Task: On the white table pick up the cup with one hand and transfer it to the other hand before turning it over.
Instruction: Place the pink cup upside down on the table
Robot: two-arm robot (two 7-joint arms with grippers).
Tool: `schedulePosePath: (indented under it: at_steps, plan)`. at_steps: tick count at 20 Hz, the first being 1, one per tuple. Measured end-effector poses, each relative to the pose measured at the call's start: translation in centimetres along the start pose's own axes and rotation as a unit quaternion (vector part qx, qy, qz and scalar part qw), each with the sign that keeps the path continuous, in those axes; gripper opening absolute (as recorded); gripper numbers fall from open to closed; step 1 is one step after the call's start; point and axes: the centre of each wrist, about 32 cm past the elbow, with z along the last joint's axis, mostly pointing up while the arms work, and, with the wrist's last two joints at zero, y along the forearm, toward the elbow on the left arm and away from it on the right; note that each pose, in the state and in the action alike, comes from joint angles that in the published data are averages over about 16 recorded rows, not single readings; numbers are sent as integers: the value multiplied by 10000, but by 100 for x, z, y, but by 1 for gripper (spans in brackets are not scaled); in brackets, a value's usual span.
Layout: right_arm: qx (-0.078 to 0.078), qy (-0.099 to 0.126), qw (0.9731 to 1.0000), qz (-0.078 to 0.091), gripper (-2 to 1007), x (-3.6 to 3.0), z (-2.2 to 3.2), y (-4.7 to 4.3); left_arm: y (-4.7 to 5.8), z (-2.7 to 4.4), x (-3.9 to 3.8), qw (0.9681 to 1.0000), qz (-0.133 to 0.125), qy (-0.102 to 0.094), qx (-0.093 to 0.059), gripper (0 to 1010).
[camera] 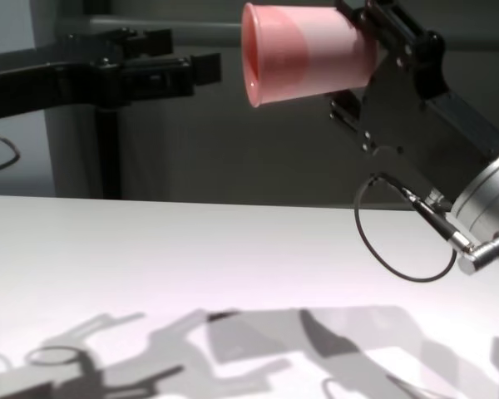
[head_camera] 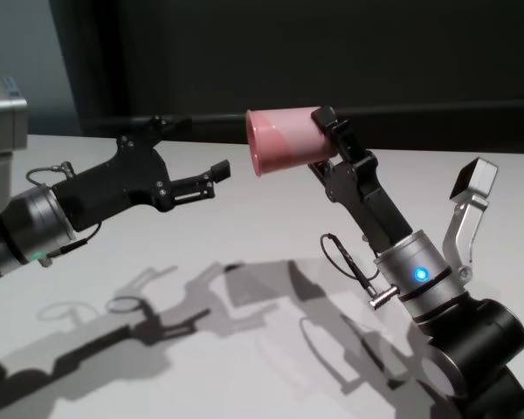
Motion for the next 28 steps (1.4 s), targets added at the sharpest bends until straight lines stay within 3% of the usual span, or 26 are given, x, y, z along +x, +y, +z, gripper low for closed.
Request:
schedulePosePath:
  at_steps: [5, 13, 20, 28]
  plan:
    - [0, 0, 10000, 0, 760, 0, 0, 0, 124, -4, -71, 9980, 631, -1, -14, 1001]
    - [0, 0, 10000, 0, 760, 0, 0, 0, 227, -62, -178, 9901, 1399, 51, 54, 1001]
    - [0, 0, 10000, 0, 760, 0, 0, 0, 238, -213, -262, 9845, 1735, 192, 173, 1001]
    - [0, 0, 10000, 0, 760, 0, 0, 0, 250, -459, -382, 9786, 1990, 349, 389, 1001]
